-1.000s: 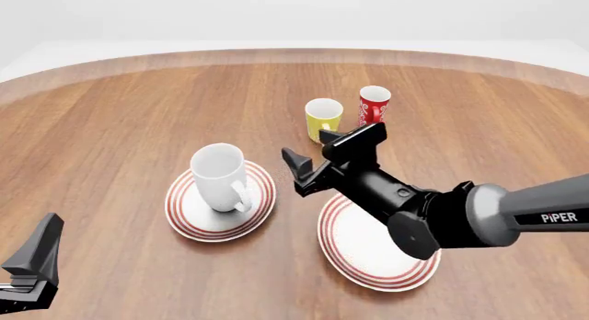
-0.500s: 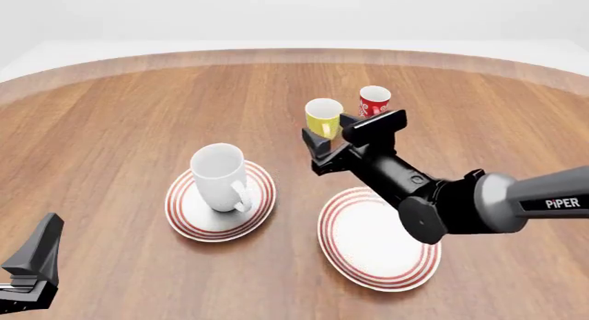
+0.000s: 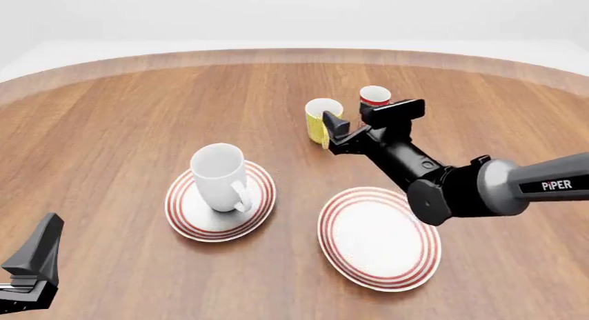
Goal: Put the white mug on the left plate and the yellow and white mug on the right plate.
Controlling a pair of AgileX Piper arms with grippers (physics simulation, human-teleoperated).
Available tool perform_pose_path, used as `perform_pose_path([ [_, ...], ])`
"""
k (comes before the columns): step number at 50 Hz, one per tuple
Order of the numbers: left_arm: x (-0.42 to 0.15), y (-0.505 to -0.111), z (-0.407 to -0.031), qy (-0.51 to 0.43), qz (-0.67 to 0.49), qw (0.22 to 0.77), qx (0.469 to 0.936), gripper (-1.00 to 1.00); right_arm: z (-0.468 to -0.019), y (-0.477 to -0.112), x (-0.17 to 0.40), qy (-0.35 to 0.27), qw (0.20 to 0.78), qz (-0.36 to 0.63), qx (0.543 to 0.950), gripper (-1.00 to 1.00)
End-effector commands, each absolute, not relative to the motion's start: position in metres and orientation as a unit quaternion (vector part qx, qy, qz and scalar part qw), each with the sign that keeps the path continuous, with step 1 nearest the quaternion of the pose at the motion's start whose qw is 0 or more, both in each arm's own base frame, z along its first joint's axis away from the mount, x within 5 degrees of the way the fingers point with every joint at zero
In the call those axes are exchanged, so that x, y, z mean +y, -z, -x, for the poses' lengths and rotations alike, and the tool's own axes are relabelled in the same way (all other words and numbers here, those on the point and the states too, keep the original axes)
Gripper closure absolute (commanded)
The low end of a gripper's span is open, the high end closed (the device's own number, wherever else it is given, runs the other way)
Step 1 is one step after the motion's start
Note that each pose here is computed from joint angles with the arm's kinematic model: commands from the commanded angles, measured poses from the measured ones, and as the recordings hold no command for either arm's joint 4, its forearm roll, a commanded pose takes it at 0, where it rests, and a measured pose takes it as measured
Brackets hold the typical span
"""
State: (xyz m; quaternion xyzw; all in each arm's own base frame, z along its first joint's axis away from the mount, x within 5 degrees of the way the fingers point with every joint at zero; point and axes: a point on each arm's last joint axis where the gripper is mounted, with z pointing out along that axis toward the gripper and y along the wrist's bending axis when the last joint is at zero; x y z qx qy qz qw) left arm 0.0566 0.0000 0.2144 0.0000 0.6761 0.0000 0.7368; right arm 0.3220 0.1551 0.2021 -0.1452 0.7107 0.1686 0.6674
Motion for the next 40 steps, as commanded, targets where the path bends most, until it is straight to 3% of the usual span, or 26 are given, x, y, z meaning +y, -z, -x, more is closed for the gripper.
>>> perform_pose_path([
  [1,0.000,-0.214,-0.057,0.000,0.000,0.737,0.676,-1.00,-0.336,-0.201,0.146,-0.163,0.670,0.124,0.714,-1.00],
  [40,0.000,-0.214,-0.057,0.000,0.000,0.737,0.676,-1.00,-0.374,-0.179,0.147,-0.157,0.655,0.104,0.732,-1.00],
])
